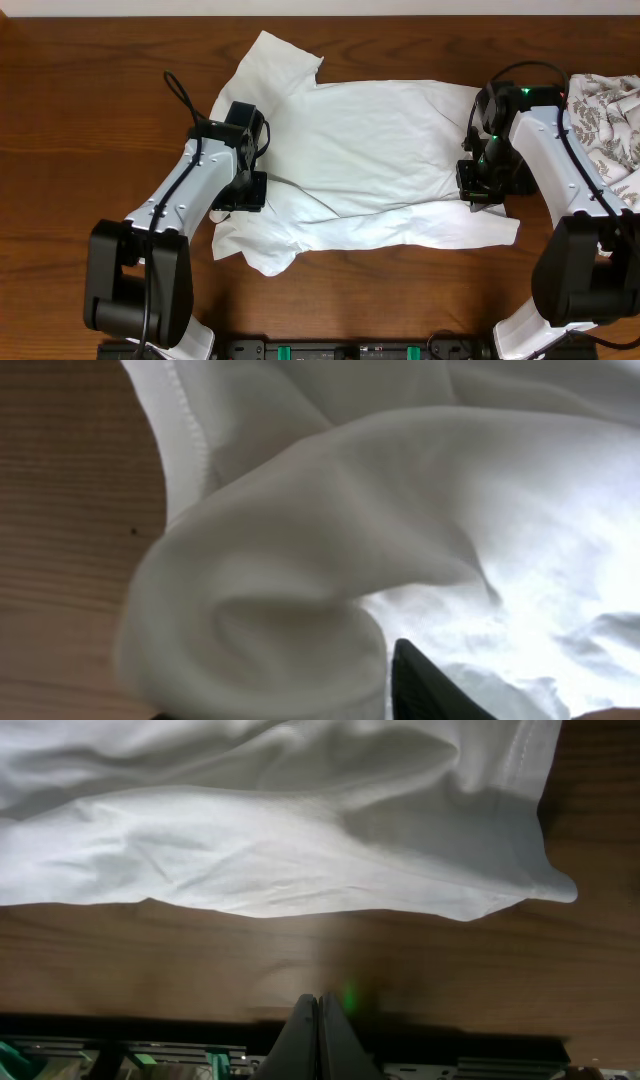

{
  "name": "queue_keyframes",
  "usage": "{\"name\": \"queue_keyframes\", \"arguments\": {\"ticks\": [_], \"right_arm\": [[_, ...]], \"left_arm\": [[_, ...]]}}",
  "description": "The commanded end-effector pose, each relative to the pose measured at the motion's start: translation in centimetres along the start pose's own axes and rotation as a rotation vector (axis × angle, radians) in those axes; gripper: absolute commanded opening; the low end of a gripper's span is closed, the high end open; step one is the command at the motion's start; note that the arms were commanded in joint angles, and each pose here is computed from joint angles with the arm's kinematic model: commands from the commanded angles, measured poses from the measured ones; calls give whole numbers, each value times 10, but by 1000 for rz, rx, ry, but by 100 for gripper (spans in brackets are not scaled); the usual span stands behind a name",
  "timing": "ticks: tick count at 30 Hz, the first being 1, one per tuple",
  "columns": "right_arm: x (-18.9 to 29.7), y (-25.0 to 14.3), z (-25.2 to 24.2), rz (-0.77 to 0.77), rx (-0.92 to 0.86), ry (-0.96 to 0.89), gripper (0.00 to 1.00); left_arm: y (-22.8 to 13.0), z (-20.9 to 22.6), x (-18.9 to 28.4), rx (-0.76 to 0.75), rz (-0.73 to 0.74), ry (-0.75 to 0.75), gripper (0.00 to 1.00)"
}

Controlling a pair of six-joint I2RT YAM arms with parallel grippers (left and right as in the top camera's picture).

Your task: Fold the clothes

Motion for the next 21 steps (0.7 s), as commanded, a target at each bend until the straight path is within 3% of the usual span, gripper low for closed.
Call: {"name": "queue_keyframes", "arguments": {"ticks": [1,5,10,12,21], "right_arm": [[0,0,-1,1,-4,5,1],[0,0,-1,1,-4,5,1],[0,1,0,-2,-4,6,1],[0,1,0,-1,-4,5,1],[1,1,-3,-15,-14,-12,1]], "left_arm": [[-7,-1,-9,6,24,-11,43],[-11,-2,-17,6,33,-11,42],[-6,-2,-16,8,-7,-10,12],[-4,-1,-12,9,-35,-10,6],[-31,2,56,65,-253,-15,6]]}}
Point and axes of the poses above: each gripper's point midway between its finger pads, its own x axis back along the fingers, its own z axis along the line the jaws close on, y = z × x, the point moved 10 cm from there along x, back along the fingers, and after that the axes turned 12 degrees about -x, right-handed, at the moved point
